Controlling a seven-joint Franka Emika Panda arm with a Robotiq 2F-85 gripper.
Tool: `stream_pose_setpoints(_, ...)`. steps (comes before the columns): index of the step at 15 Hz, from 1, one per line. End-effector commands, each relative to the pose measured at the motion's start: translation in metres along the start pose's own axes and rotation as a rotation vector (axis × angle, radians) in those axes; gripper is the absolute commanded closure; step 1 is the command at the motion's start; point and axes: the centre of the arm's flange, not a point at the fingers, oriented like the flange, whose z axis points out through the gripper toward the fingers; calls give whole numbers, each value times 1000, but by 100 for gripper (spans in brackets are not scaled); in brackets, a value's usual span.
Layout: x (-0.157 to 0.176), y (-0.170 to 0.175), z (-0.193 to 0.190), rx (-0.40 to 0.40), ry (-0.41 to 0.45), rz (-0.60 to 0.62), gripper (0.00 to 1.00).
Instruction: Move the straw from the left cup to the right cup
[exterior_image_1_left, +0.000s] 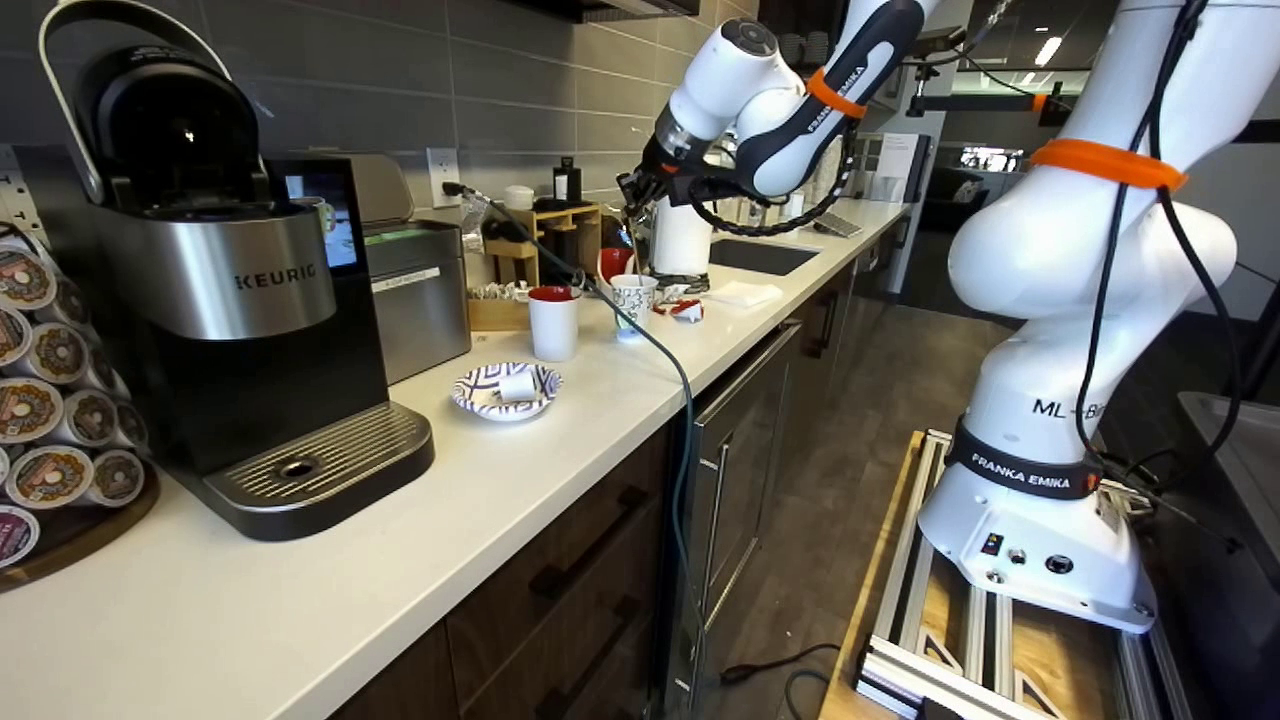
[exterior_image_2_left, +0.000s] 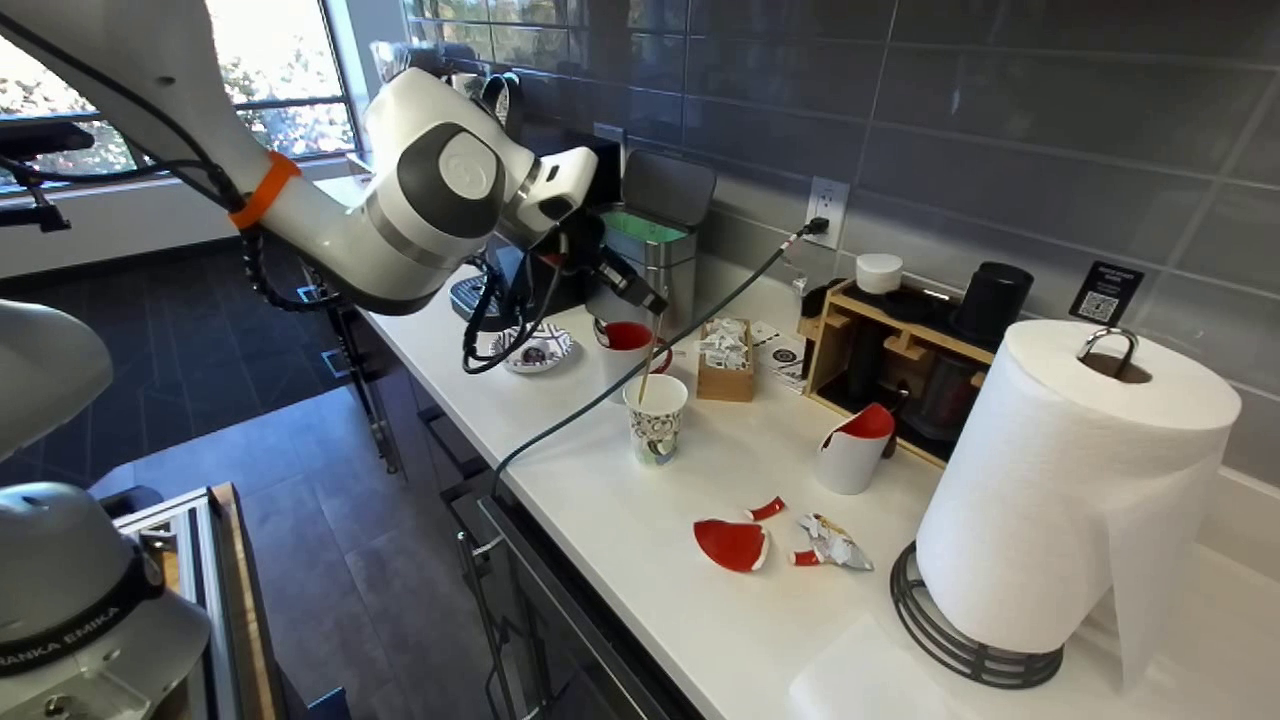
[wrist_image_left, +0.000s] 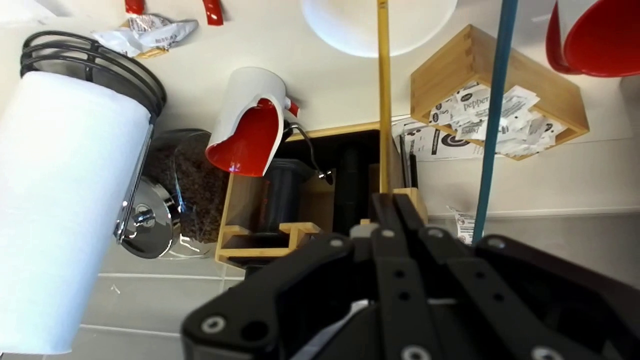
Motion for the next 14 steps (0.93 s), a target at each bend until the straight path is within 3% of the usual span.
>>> stream_pose_setpoints(1, -15, -12, 31, -5, -4, 9, 71)
stream_pose_setpoints(6, -8, -13, 30, -1, 10, 15, 35)
stream_pose_setpoints(10, 7, -20, 3, 23, 19, 3, 4)
stream_pose_setpoints(14, -2, -36, -24, 124, -121, -102, 0)
